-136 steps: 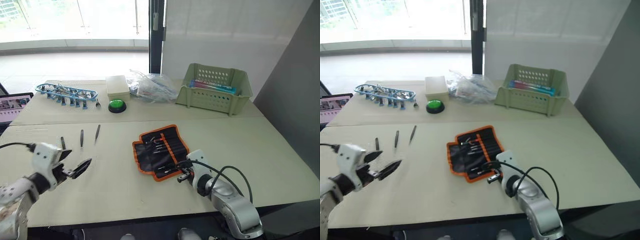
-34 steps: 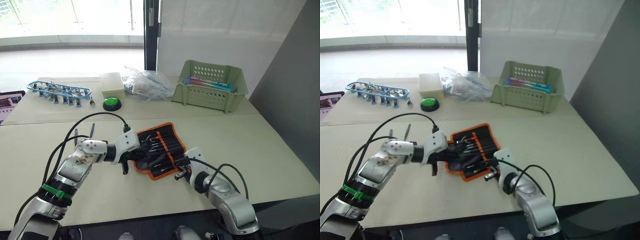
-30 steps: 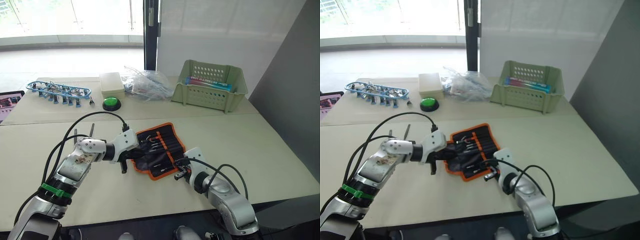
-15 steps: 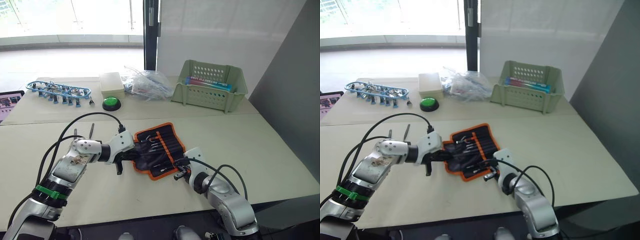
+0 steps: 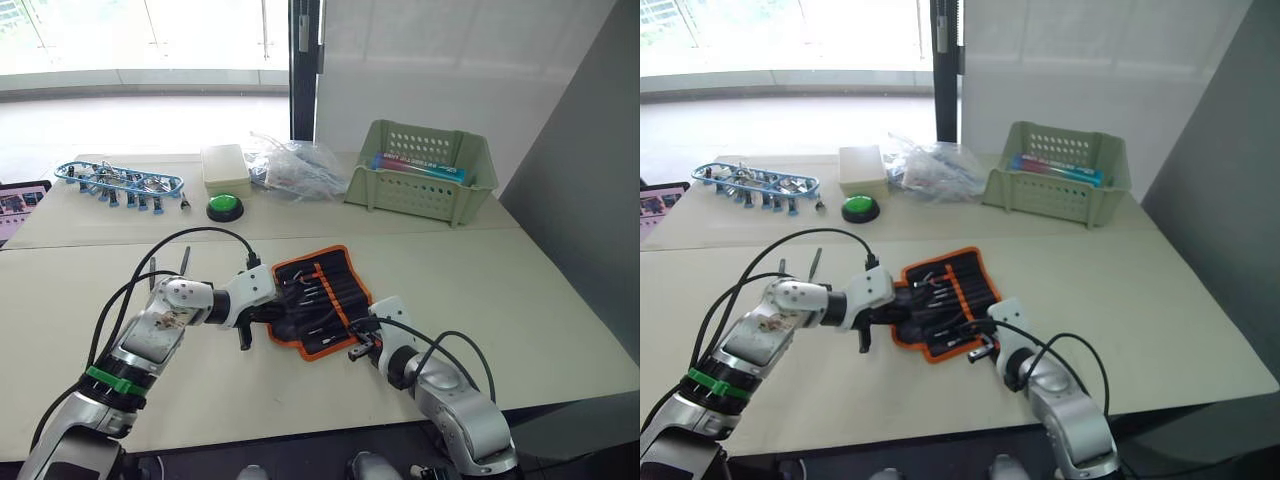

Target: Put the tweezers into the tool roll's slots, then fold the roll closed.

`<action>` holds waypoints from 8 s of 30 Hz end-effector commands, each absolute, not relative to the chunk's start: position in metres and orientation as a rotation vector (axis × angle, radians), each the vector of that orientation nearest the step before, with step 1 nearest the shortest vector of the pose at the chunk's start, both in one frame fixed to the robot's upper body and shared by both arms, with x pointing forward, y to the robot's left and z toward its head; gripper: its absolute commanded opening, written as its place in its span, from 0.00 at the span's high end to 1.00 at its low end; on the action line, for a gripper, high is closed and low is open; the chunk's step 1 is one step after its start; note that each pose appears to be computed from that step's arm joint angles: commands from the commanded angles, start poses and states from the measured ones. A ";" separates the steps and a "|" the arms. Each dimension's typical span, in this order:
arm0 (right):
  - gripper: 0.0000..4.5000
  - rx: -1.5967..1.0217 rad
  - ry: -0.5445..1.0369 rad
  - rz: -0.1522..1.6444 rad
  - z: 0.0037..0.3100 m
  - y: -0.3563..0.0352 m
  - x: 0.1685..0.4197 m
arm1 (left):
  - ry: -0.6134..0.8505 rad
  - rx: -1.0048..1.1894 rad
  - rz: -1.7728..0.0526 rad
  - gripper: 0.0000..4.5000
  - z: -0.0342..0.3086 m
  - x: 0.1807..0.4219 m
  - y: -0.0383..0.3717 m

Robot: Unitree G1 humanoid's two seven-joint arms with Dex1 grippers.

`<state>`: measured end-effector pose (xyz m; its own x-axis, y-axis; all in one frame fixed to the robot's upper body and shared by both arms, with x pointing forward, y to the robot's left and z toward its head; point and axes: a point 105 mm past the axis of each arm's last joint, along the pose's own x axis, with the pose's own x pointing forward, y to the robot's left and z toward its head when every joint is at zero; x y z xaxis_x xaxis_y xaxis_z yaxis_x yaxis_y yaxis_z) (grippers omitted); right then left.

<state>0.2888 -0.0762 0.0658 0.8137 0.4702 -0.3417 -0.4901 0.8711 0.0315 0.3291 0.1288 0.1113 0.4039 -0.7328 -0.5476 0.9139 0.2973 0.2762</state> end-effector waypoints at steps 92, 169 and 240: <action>1.00 -0.150 0.561 0.662 0.018 -0.072 0.294 | 0.193 0.072 0.171 0.01 0.086 0.195 0.319; 1.00 -0.121 0.546 0.569 0.021 -0.081 0.290 | -0.058 0.025 -0.110 0.99 0.171 0.338 0.283; 1.00 -0.114 0.548 0.537 0.020 -0.084 0.286 | 0.225 0.283 -0.964 0.99 0.141 0.325 0.155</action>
<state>0.2999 -0.0695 0.0692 0.7768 0.5333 -0.3349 -0.5660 0.8244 0.0000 0.3225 0.1527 0.1426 0.5521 -0.7868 -0.2760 0.8286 0.5544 0.0771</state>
